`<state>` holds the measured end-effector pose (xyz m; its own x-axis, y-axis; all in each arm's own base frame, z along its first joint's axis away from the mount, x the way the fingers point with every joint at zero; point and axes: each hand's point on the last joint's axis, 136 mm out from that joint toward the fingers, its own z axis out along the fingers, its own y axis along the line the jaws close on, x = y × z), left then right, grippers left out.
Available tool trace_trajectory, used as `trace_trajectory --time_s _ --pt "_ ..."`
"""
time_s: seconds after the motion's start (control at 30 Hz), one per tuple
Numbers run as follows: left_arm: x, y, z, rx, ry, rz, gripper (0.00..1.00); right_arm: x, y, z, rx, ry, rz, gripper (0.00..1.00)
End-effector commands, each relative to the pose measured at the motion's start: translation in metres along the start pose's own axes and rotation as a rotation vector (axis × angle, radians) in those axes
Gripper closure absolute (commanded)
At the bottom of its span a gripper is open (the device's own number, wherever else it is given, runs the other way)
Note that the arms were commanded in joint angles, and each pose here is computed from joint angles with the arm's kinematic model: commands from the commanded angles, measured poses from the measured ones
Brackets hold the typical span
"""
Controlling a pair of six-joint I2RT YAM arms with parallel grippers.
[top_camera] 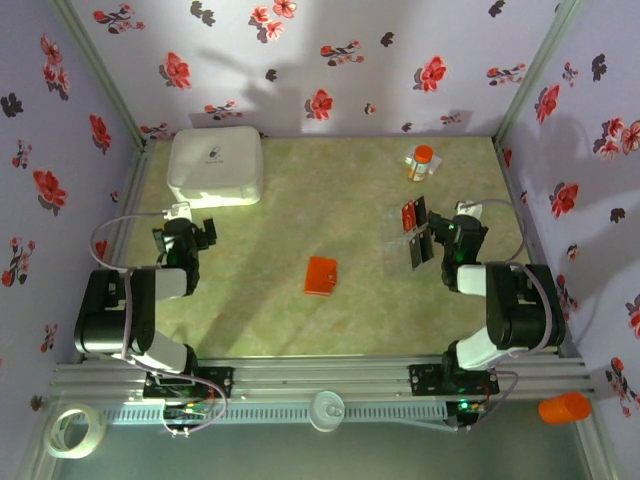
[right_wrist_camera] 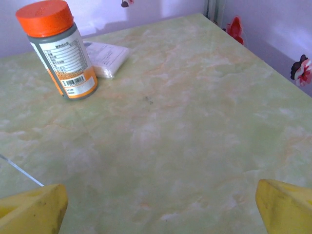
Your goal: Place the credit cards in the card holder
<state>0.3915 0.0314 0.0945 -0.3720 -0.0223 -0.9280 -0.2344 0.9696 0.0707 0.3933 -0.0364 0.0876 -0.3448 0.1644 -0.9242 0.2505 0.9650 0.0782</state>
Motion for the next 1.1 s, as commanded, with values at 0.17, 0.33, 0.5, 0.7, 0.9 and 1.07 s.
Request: trace_trajectory --time_s 0.17,0.33,0.5,0.7,0.9,1.07 --pt "-0.004 -0.005 0.001 0.037 -0.056 0.031 0.0 0.001 0.002 -0.002 -0.011 -0.017 -0.016 0.01" --pt "-0.004 -0.003 0.003 0.04 -0.047 0.023 0.0 0.0 0.003 -0.002 -0.016 -0.026 -0.019 0.01" --pt "-0.003 -0.003 0.003 0.042 -0.044 0.023 0.0 0.001 0.003 -0.002 -0.018 -0.025 -0.02 0.01" --pt "-0.002 -0.002 0.004 0.041 -0.04 0.023 0.0 0.001 0.003 -0.002 -0.018 -0.024 -0.021 0.01" --pt "-0.003 -0.002 0.004 0.042 -0.041 0.022 0.0 0.001 0.006 -0.001 -0.03 -0.018 -0.028 0.01" --pt "-0.002 -0.002 0.004 0.043 -0.04 0.022 0.0 0.003 0.019 0.002 -0.101 0.007 -0.054 0.01"
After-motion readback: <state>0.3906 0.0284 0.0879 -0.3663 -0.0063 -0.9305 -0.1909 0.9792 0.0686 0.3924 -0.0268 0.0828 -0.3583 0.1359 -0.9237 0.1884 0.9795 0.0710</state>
